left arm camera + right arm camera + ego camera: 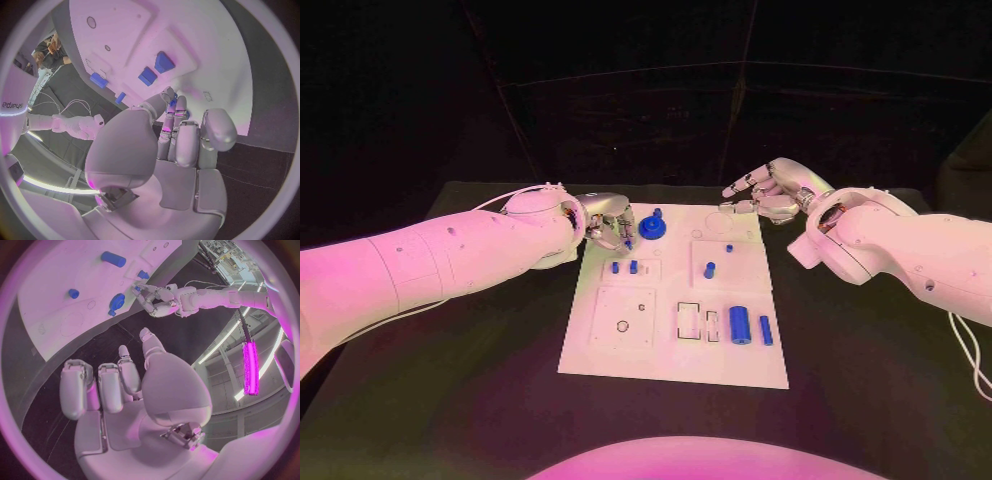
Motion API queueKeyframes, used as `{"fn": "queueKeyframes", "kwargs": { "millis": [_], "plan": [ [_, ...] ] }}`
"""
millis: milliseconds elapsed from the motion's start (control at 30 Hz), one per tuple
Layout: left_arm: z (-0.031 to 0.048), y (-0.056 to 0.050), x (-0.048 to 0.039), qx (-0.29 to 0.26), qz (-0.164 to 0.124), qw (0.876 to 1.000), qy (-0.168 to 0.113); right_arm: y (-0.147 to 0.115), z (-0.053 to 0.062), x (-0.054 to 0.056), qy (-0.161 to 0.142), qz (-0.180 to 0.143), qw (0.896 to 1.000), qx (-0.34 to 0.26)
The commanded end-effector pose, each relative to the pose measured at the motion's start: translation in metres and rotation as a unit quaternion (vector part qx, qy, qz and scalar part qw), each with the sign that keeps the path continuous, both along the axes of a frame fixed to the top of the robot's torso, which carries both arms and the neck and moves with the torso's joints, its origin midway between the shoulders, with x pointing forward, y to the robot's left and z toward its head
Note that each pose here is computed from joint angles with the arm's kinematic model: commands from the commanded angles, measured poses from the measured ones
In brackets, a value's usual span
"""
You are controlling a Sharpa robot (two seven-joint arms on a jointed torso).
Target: Assemble the parts on the task board
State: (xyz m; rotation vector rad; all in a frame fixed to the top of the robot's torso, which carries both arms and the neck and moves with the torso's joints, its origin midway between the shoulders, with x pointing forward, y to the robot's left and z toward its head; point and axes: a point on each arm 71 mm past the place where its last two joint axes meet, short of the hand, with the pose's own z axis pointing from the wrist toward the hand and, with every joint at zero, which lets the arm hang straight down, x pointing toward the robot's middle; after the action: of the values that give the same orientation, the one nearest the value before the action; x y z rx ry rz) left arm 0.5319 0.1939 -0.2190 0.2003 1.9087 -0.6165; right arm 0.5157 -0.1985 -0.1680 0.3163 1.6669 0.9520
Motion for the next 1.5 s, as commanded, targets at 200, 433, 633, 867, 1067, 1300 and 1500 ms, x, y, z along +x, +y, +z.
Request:
{"fn": "queueKeyframes", "kwargs": {
  "millis": [200, 433, 633, 867, 1067, 1300, 1500],
  "plan": [
    [-0.0025, -0.0031, -0.0019, 0.001, -0.006, 1.000, 0.010, 0.0012, 0.0012, -0.0001, -0.001, 0.004, 1.000, 0.001],
    [-0.0021, -0.0056, -0.0032, -0.001, -0.011, 1.000, 0.009, 0.0014, 0.0012, 0.0000, -0.001, 0.005, 1.000, 0.001],
    [-0.0020, -0.0065, -0.0034, -0.002, -0.013, 1.000, 0.008, 0.0015, 0.0012, 0.0001, -0.001, 0.005, 1.000, 0.001],
    [-0.0029, -0.0045, -0.0026, 0.003, -0.006, 1.000, 0.012, 0.0015, 0.0012, 0.0001, -0.001, 0.004, 1.000, 0.001],
    [-0.0039, -0.0029, -0.0019, 0.008, -0.001, 1.000, 0.016, 0.0015, 0.0012, 0.0001, -0.001, 0.004, 1.000, 0.001],
    [-0.0039, -0.0018, -0.0017, 0.008, 0.001, 1.000, 0.016, 0.0011, 0.0012, 0.0002, -0.001, 0.004, 1.000, 0.001],
    [-0.0035, -0.0010, -0.0015, 0.007, 0.002, 1.000, 0.013, 0.0011, 0.0011, 0.0003, -0.001, 0.004, 1.000, 0.001]
  ]
}}
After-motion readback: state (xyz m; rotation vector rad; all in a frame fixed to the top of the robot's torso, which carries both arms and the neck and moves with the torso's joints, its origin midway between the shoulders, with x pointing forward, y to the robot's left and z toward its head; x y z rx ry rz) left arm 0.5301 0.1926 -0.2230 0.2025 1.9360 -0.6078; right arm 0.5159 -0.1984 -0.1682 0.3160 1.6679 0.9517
